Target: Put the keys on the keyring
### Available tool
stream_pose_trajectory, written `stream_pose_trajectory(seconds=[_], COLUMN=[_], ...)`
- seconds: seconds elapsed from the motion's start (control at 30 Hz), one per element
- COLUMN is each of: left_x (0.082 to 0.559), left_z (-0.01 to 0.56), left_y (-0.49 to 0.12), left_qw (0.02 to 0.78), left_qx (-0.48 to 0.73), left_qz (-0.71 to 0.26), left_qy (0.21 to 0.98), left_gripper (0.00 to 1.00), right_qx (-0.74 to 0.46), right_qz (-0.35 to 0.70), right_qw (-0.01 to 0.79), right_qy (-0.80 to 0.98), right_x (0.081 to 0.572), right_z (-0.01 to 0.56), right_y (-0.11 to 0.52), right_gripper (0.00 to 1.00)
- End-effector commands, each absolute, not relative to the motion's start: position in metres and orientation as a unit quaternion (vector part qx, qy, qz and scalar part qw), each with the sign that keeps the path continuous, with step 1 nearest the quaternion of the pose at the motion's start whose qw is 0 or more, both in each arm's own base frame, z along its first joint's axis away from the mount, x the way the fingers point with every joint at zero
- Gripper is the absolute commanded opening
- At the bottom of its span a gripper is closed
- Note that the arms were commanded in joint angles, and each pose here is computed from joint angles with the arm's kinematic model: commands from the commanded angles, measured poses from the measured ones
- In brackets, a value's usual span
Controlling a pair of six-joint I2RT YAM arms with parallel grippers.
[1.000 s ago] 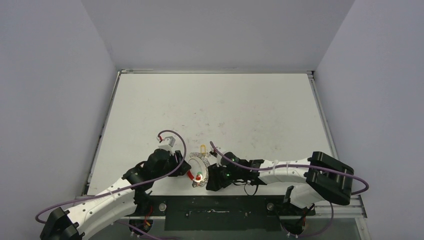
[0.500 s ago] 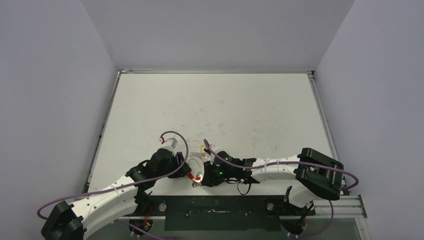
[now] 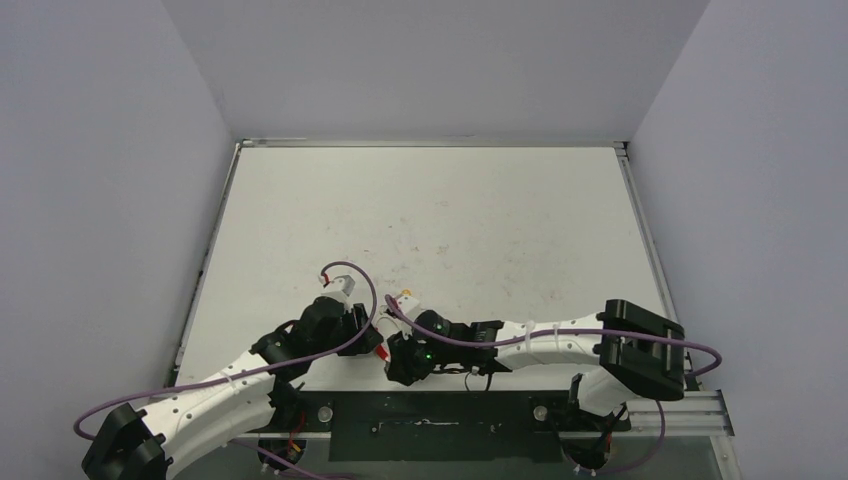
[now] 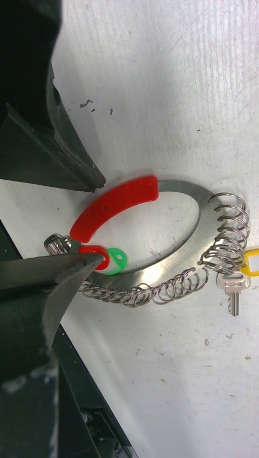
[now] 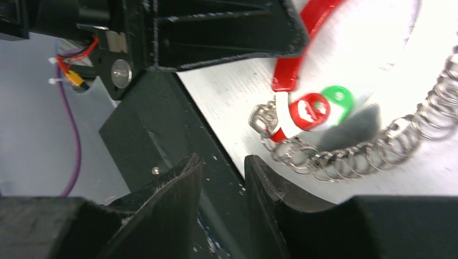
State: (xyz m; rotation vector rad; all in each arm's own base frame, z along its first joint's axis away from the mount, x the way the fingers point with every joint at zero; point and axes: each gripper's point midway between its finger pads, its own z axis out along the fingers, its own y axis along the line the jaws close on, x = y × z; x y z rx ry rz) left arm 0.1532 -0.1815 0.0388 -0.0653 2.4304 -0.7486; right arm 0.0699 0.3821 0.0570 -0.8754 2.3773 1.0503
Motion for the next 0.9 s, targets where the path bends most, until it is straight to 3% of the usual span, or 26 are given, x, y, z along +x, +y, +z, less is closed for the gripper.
stream_pose_trajectory(seconds=[0.0, 0.23, 0.5, 0.87], left_x=[0.160, 0.162, 0.164, 0.165], left_z=[0.055, 0.057, 0.061, 0.064], left_y=[-0.189, -0.190, -0.192, -0.192], left_qw=[0.314, 0.320, 0.329, 0.331], left_qx=[-0.024, -0.017, -0.009, -0.003], left_qz=[-0.305, -0.305, -0.310, -0.311], left_qy=[0.899, 0.897, 0.892, 0.891], left_gripper=[0.44, 0.44, 0.44, 0.44], right_qx=[-0.330, -0.408, -0.501, -0.519], right_qz=[0.335, 0.256, 0.241, 0.079], right_qw=[0.278, 0.345, 0.410, 0.474], right_qy=[0.838, 0.806, 0.723, 0.707], right_x=[0.094, 0.110, 0.097, 0.109], right_z=[0.076, 0.065, 0.068, 0.040], right_y=[0.363, 0.322, 0.325, 0.318], right_gripper=[0.34, 0.34, 0.39, 0.47])
